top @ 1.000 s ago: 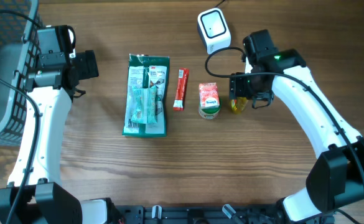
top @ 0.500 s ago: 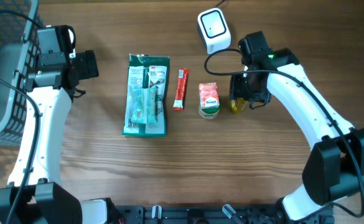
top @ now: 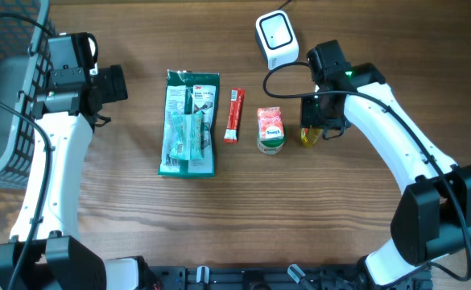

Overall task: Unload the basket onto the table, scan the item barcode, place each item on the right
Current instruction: 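Close the right gripper around the oil bottle neck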

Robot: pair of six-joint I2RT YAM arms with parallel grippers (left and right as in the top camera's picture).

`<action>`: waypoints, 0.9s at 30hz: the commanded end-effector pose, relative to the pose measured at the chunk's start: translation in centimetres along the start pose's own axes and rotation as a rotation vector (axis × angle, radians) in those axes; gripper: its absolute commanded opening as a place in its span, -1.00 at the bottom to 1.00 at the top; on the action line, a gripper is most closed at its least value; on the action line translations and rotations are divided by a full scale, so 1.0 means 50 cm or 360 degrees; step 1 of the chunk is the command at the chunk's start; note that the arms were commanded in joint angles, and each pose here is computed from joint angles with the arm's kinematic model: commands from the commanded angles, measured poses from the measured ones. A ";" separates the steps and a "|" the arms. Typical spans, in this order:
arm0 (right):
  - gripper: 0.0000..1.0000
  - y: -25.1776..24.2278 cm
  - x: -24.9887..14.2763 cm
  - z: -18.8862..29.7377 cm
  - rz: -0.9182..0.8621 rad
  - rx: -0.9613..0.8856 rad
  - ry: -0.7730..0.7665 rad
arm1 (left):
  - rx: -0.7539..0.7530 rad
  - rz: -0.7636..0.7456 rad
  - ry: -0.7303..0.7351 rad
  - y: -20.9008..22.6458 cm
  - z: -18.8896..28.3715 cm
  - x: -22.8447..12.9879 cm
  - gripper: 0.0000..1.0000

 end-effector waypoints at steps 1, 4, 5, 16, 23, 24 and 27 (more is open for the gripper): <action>0.02 -0.001 0.010 -0.005 0.0191 -0.0044 -0.0022 | 0.0005 -0.0009 -0.0008 0.002 0.001 0.003 1.00; 0.00 -0.002 0.012 -0.005 0.0270 -0.0054 -0.0029 | 0.0005 -0.0009 -0.0008 0.002 0.001 0.003 1.00; 0.00 -0.005 0.014 -0.005 0.0273 -0.0068 -0.0039 | 0.0005 -0.0010 -0.0008 0.002 0.001 0.003 1.00; 0.22 0.007 0.009 -0.005 0.0157 -0.0010 -0.0018 | 0.0005 -0.0009 -0.0008 0.002 0.001 0.003 1.00; 0.15 0.001 -0.001 -0.008 0.0055 -0.0032 0.0020 | 0.0005 -0.0009 -0.0008 0.002 0.001 0.003 1.00; 0.11 0.001 -0.001 -0.010 0.0055 -0.0034 0.0024 | 0.0005 -0.0010 -0.0008 0.002 0.001 0.003 1.00; 0.09 -0.001 -0.005 -0.011 0.0010 -0.0042 0.0038 | 0.0005 -0.0009 -0.0008 0.002 0.001 0.003 1.00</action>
Point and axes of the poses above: each gripper's point midway between its finger pads, its own z axis back along the fingers, its own y axis along the line the jaws close on, x = y × z, the point moved 1 cm from there along z, back along the fingers, and after that the axes turned 11 degrees about -z, right-handed, at the moved point
